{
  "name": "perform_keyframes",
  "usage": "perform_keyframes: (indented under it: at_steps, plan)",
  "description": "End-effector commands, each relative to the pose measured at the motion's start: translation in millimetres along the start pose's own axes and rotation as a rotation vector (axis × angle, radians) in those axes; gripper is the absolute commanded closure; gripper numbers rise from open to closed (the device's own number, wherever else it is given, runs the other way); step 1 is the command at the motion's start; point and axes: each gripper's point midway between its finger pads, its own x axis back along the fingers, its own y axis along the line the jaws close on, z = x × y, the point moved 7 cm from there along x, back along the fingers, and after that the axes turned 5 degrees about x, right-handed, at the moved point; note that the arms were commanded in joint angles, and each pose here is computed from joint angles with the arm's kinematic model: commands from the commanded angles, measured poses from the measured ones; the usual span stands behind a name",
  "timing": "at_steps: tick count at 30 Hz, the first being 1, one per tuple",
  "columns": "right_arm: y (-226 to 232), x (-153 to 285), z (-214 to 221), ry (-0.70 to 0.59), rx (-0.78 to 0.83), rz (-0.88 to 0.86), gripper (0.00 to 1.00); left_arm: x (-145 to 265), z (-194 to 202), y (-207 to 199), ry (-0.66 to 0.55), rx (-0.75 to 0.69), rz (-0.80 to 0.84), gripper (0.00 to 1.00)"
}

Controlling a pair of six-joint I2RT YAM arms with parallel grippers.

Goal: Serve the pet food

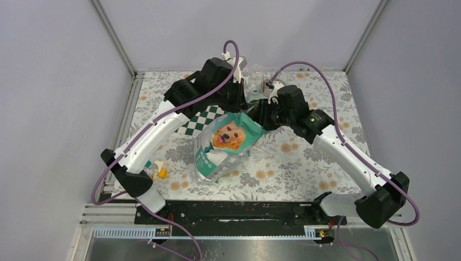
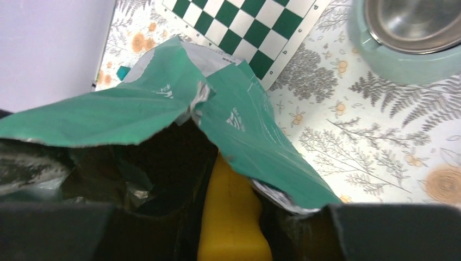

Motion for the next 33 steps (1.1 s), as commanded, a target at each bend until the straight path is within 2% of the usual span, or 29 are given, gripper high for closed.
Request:
perform_keyframes:
  at_steps: [1,6,12,22,33]
  plan:
    - [10.9,-31.0,24.5,0.073,-0.100,-0.201,1.00,15.7,-21.0,-21.3,-0.126,-0.013,0.147,1.00]
    - [9.7,-27.9,24.0,0.028,-0.242,-0.328,1.00,18.3,-21.3,-17.7,-0.144,-0.003,0.113,1.00]
    - [12.7,8.7,-3.7,-0.111,-0.329,-0.424,1.00,28.7,-24.1,-12.5,-0.186,-0.006,0.071,1.00]
    - [2.5,65.0,-32.7,-0.254,-0.378,-0.386,1.00,46.9,-33.4,4.4,-0.267,-0.036,-0.022,1.00]
    - [-2.3,93.2,-48.2,-0.361,-0.368,-0.353,1.00,74.1,-35.8,9.5,-0.321,-0.088,0.016,1.00]
